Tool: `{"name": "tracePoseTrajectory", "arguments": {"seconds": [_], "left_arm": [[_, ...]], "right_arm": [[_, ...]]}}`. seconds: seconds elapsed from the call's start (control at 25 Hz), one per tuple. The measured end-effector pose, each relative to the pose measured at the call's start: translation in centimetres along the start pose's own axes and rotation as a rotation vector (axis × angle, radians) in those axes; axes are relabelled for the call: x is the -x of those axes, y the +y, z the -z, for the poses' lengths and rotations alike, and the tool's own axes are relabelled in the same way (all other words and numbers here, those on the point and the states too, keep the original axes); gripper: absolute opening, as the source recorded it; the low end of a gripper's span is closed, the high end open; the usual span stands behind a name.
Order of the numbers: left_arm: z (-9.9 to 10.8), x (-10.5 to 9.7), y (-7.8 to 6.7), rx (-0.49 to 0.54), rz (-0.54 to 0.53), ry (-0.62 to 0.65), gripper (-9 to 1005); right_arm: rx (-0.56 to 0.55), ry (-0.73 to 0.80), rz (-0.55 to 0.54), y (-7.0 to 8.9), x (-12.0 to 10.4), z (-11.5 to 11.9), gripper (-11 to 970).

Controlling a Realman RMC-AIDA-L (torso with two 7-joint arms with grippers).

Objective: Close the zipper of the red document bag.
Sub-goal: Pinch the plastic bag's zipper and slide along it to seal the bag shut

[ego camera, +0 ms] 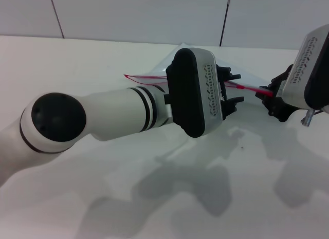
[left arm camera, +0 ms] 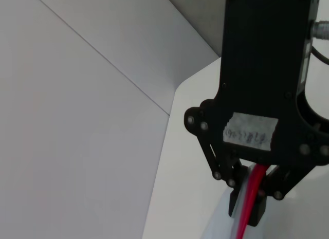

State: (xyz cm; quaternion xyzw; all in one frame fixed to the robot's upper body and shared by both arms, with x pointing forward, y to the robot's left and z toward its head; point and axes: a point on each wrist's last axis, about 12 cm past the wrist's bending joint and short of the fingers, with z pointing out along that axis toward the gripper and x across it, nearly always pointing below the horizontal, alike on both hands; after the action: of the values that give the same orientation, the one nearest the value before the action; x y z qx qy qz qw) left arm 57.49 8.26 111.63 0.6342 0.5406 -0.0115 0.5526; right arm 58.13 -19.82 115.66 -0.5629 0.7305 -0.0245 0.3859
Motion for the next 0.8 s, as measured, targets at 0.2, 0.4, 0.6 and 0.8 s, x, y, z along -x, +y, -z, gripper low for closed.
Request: {"name": "tracePoseTrajectory", "arguments": {"seconds": [0.2,0.4,0.6,0.8], "left_arm": [[-0.03,0.04,0.02,-0.001,-0.005,-0.001,448],[-0.18,0.26,0.10,-0.002,-0.010,-0.006,406],[-0.43,0.40,-0.01,-0.014,-0.017,-0.006,391],[-0.47,0.24,-0.03,-0.014,-0.018,-0.001,376]], "right_arm": [[0.000,0.000,0.000,-0.01,0.01,-0.01,48],[0.001,-0.003,-0.001,0.00,0.05,-0.01,48],[-0.002,-0.007,0.001,-0.05,0.19,0.07,48],[-0.002,-0.009,0.003,-0.04,0.28,0.09,48]]}}
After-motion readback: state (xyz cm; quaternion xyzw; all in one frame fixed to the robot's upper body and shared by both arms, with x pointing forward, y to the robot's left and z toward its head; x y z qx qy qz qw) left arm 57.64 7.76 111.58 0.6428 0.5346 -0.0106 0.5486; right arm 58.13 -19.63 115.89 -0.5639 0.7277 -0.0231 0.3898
